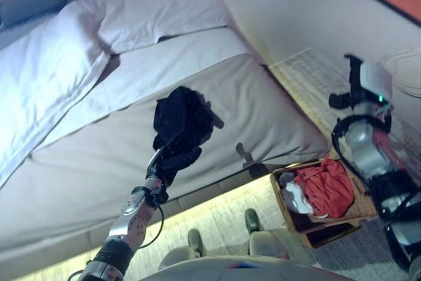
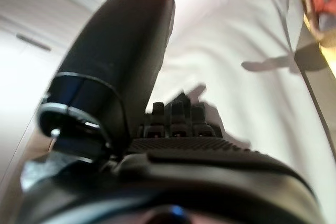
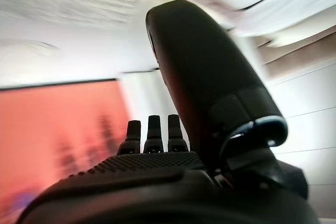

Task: Pick up the clothes from the bed and place them into the basket

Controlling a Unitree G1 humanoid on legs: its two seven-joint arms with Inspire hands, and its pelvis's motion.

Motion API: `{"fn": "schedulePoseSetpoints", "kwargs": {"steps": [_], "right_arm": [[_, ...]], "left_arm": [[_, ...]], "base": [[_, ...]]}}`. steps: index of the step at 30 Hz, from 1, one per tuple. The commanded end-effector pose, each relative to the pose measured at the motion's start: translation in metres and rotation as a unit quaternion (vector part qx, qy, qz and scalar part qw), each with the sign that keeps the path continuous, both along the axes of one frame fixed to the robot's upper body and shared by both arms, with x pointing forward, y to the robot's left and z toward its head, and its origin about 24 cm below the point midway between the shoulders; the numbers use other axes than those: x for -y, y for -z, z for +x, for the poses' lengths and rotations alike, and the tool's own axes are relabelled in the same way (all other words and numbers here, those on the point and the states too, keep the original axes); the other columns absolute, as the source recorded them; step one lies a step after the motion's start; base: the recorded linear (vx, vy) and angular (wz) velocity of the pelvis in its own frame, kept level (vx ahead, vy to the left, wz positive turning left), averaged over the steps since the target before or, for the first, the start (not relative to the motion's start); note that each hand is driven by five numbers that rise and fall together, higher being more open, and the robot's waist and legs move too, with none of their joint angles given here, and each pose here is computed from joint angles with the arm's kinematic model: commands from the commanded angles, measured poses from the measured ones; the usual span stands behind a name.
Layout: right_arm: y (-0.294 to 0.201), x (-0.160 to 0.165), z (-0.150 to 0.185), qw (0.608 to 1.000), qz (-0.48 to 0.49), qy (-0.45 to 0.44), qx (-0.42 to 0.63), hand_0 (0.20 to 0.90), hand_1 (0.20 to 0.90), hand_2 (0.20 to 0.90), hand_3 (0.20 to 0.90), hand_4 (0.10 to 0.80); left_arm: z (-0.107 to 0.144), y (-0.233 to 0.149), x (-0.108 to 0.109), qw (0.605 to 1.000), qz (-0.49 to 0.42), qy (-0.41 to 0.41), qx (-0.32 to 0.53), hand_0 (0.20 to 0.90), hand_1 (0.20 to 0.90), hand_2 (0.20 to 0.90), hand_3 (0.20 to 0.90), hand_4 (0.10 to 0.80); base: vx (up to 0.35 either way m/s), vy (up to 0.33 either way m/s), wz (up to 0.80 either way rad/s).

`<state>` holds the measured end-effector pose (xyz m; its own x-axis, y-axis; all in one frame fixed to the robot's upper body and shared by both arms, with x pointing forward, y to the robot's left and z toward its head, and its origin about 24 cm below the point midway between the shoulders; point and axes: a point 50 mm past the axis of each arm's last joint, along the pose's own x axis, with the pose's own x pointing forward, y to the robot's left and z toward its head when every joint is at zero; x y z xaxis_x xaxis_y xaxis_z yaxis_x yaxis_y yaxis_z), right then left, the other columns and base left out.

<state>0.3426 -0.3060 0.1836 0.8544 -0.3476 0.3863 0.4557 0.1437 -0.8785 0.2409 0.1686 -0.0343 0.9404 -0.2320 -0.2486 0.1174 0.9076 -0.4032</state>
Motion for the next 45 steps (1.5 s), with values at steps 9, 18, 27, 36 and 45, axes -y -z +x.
{"fn": "schedulePoseSetpoints", "kwargs": {"steps": [9,18,27,36,45], "right_arm": [[-0.122,-0.071,0.040,0.981,-0.054,-0.084,0.164,0.900,0.900,0.900,0.900,0.800],[-0.152,-0.083,0.044,0.979,-0.084,-0.055,0.177,0.900,0.900,0.900,0.900,0.800],[-0.175,-0.077,0.046,0.983,-0.094,-0.005,0.157,0.900,0.900,0.900,0.900,0.800],[-0.164,-0.046,0.052,0.995,-0.048,0.073,0.044,0.815,0.815,0.815,0.801,0.701],[-0.164,-0.040,0.051,0.993,0.012,0.052,0.103,0.300,0.300,0.300,0.200,0.100]], "left_arm": [[0.036,-0.074,-0.005,0.982,0.002,-0.024,0.190,0.900,0.900,0.900,0.900,0.800],[0.030,-0.092,0.006,0.970,-0.043,0.008,0.240,0.900,0.900,0.900,0.900,0.800],[0.019,-0.108,0.009,0.957,-0.087,0.011,0.275,0.900,0.900,0.900,0.900,0.800],[0.019,-0.123,-0.004,0.948,-0.108,-0.007,0.298,0.900,0.900,0.900,0.900,0.800],[0.020,-0.126,-0.006,0.948,-0.098,-0.005,0.303,0.900,0.900,0.900,0.900,0.800]], "base": [[-0.122,0.044,0.42],[-0.022,0.006,0.33],[0.006,-0.012,0.15],[-0.028,-0.037,0.10],[-0.006,-0.010,0.01]]}}
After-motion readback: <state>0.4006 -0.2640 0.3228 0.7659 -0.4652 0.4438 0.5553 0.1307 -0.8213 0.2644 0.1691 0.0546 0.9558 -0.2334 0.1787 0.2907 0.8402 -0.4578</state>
